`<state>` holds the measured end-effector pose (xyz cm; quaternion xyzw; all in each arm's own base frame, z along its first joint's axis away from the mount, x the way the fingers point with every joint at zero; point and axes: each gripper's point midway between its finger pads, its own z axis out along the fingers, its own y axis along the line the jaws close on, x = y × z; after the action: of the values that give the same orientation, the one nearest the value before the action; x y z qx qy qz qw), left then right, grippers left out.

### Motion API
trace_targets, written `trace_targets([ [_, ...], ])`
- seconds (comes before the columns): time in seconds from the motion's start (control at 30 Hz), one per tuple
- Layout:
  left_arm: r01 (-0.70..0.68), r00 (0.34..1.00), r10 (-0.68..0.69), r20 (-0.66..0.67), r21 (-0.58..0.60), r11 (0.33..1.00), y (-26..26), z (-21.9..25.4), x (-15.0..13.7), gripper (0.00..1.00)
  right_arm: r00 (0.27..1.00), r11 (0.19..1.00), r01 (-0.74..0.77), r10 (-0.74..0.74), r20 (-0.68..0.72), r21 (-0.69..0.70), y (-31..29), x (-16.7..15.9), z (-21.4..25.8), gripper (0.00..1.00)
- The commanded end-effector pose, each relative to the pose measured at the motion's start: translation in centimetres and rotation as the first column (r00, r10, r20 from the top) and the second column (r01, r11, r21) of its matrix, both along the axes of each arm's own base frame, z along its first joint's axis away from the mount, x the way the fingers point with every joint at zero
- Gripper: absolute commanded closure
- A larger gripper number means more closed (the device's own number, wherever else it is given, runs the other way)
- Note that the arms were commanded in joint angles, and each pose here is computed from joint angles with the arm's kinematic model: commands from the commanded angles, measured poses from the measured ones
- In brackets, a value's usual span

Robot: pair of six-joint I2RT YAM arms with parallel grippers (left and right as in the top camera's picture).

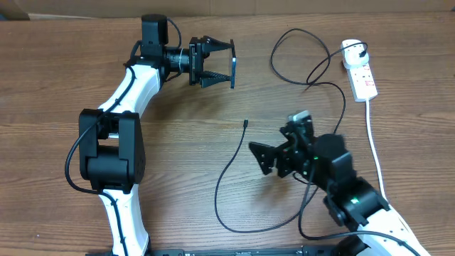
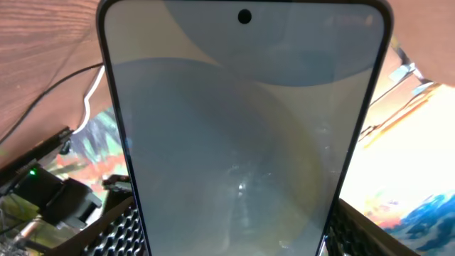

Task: Plug charger to phone and switch on socket
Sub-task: 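Move the right gripper up toward the phone held by the left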

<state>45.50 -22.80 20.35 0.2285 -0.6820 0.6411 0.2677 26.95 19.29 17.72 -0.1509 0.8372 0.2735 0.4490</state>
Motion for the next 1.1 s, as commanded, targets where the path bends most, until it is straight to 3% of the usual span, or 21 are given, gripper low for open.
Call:
trace_targets([
  [0.0,0.03,0.999,-0.031,-0.044,-0.022,0.999,0.1,0.9,0.0,0.43,0.989,0.995,0.098,-0.096,0.112,-0.014,-0.3,1.6,2.6,0.01],
  [0.33,0.03,0.999,-0.031,-0.041,-0.022,0.999,0.1,0.9,0.0,0.42,0.982,0.994,0.102,-0.106,0.156,0.03,0.3,1.9,4.0,0.0],
  [0.5,0.03,0.999,-0.031,-0.03,-0.023,0.999,0.1,1.0,0.0,0.43,0.993,0.993,-0.001,-0.013,0.12,0.12,2.2,0.7,4.8,0.0],
  [1.07,0.03,0.999,-0.031,-0.026,-0.023,0.999,0.1,1.0,0.1,0.43,0.989,0.988,-0.013,-0.01,0.148,0.154,2.5,0.9,5.7,0.0],
])
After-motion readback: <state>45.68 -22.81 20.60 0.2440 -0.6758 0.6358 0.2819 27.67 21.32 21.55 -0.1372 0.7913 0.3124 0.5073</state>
